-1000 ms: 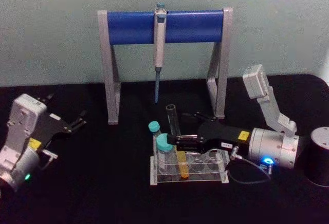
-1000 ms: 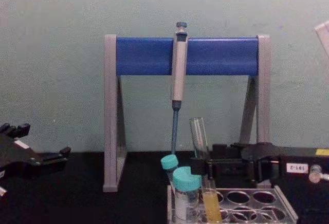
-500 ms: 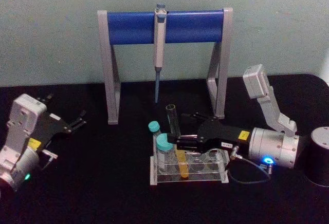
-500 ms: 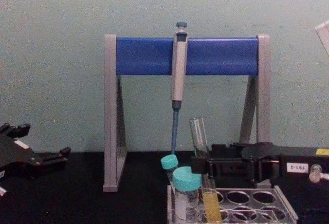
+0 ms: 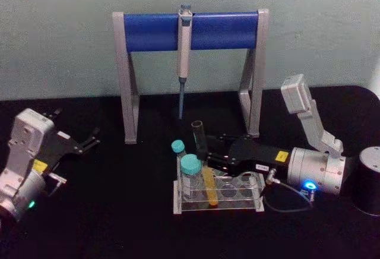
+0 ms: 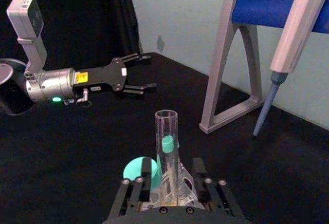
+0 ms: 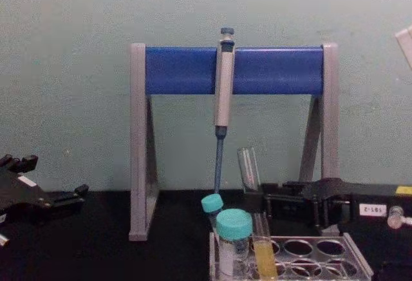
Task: Pick up the test tube from the test tube rack, shake it, then place it back into the test tube rack.
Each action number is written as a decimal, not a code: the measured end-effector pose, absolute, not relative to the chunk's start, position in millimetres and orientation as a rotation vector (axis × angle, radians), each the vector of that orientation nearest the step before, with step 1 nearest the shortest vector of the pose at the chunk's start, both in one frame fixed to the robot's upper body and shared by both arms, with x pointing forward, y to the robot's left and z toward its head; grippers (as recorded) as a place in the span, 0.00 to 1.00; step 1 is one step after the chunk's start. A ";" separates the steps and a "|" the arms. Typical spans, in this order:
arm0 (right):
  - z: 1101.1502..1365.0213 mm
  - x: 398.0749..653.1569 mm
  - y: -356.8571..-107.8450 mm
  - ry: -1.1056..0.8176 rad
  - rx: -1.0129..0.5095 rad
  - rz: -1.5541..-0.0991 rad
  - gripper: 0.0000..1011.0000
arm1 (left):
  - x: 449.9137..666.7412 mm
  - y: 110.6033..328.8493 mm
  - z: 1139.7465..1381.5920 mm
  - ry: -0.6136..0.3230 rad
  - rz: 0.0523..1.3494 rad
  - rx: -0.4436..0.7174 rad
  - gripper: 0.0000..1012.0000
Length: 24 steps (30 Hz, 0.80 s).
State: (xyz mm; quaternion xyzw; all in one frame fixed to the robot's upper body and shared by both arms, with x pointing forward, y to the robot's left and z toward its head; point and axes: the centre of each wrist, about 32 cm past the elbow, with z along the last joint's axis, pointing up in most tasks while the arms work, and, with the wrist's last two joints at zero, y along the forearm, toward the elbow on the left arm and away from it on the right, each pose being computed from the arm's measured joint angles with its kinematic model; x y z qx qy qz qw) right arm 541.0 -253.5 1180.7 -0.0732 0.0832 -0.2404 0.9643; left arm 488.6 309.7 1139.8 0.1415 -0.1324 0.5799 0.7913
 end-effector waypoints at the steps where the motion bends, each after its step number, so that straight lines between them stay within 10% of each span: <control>1: 1180.7 541.0 -253.5 0.168 -0.148 -0.487 0.49 | 488.6 309.7 1139.8 -0.285 1.248 0.305 0.99; 9: 1180.7 541.0 -253.5 0.169 -0.148 -0.487 0.22 | 488.6 309.7 1139.8 -0.285 1.248 0.304 0.99; 24: 1180.7 541.0 -253.5 0.169 -0.148 -0.487 0.21 | 488.6 309.7 1139.8 -0.285 1.248 0.304 0.99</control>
